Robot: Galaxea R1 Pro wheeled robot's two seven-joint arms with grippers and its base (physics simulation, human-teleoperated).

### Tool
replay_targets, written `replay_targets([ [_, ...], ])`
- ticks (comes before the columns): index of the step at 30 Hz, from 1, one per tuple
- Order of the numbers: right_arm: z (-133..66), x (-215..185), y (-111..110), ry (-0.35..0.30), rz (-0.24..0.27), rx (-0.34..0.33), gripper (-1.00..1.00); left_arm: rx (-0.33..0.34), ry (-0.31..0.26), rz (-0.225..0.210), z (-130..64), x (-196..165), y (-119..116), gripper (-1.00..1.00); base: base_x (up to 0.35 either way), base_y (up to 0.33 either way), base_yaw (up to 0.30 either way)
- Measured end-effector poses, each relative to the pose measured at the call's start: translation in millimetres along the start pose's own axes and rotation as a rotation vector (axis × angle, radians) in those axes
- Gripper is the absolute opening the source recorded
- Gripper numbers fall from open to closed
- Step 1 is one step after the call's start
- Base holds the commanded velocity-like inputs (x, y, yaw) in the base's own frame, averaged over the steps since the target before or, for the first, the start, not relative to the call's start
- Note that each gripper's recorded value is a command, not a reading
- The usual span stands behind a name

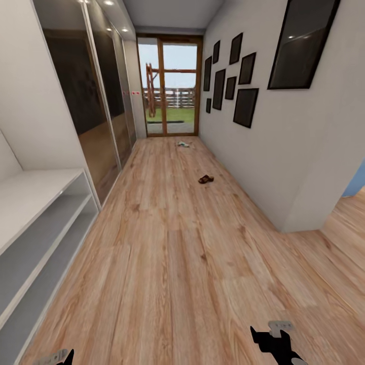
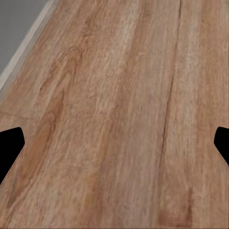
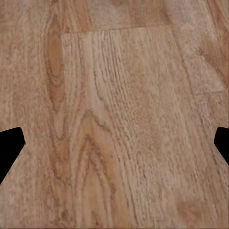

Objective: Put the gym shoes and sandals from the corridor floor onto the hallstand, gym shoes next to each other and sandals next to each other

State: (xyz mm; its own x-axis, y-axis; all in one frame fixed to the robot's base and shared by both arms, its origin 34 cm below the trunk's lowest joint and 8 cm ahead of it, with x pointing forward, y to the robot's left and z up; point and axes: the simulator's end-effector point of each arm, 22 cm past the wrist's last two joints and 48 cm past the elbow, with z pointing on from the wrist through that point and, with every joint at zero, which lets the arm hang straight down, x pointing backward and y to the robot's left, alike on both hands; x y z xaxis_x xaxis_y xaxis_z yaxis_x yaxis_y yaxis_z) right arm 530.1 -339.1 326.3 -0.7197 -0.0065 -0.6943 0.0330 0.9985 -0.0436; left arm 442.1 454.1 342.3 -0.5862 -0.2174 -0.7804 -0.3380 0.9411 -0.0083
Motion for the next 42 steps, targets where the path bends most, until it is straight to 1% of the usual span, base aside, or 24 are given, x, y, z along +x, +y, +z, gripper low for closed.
replay_targets([
  [42, -0.3, 0.3, -1.9, -0.001, 0.001, 0.004, 1.0, 0.0, -0.001, 0.001, -0.1, -0.2, -0.1, 1.0, 0.335, 0.153, 0.0],
])
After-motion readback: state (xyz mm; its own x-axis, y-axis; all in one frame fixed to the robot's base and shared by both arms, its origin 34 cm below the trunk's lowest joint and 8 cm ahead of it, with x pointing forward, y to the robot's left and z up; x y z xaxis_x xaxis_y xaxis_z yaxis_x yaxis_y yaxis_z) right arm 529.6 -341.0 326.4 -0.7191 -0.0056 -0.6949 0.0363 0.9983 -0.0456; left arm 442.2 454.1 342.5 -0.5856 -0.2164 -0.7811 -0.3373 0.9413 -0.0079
